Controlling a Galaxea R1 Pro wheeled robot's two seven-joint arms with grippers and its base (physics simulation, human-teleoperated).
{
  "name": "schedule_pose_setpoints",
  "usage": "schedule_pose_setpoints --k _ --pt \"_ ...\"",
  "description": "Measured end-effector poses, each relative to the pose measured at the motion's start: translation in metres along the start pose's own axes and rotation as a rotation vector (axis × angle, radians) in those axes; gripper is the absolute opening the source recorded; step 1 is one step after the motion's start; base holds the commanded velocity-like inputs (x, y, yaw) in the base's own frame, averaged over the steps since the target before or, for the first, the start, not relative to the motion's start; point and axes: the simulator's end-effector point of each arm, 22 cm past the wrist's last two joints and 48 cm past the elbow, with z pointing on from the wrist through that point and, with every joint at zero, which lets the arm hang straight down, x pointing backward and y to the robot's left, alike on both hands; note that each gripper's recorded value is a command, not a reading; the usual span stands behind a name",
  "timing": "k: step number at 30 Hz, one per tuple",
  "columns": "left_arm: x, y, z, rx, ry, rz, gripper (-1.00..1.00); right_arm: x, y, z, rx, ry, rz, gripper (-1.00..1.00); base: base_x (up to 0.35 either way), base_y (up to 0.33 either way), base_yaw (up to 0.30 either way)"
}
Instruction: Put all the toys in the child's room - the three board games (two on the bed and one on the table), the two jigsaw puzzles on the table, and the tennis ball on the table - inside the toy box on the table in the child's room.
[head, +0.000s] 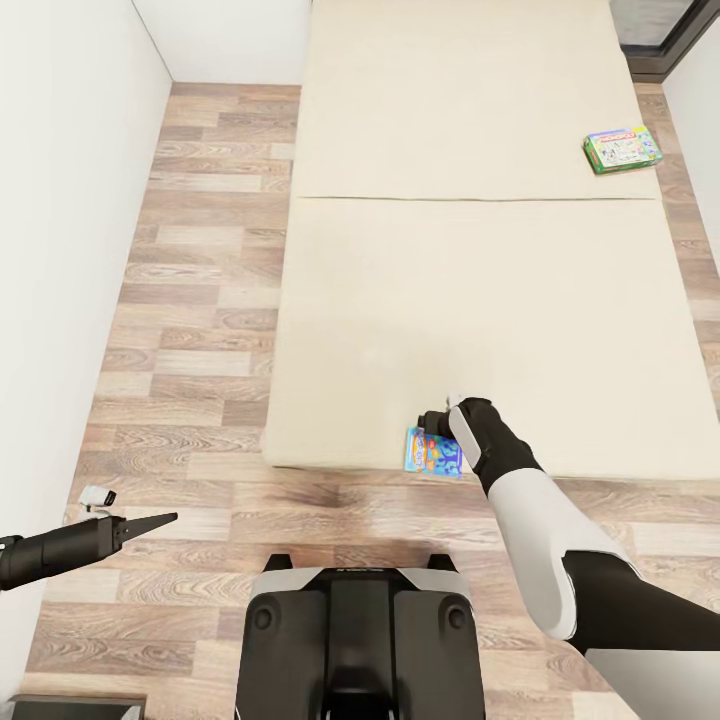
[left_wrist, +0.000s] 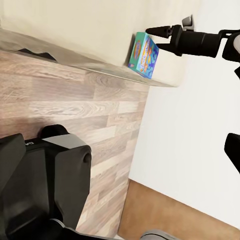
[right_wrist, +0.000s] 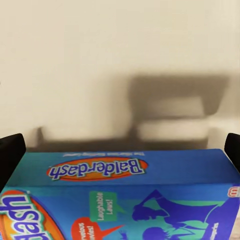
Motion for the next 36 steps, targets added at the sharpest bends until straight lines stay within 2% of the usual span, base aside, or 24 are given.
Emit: schedule_pose_setpoints --k 14,36 --pt "0.0001 0.0002 0.0 0.0 0.0 -0.001 1.0 0.0 0.0002 0.0 0.0 0.0 0.0 1.0 -0.073 0.0 0.0" --pt "0.0 0.0 0.0 0.0 0.0 0.0 1.0 0.0 0.0004 0.0 0.0 0.0 -0.001 1.0 -0.003 0.0 0.0"
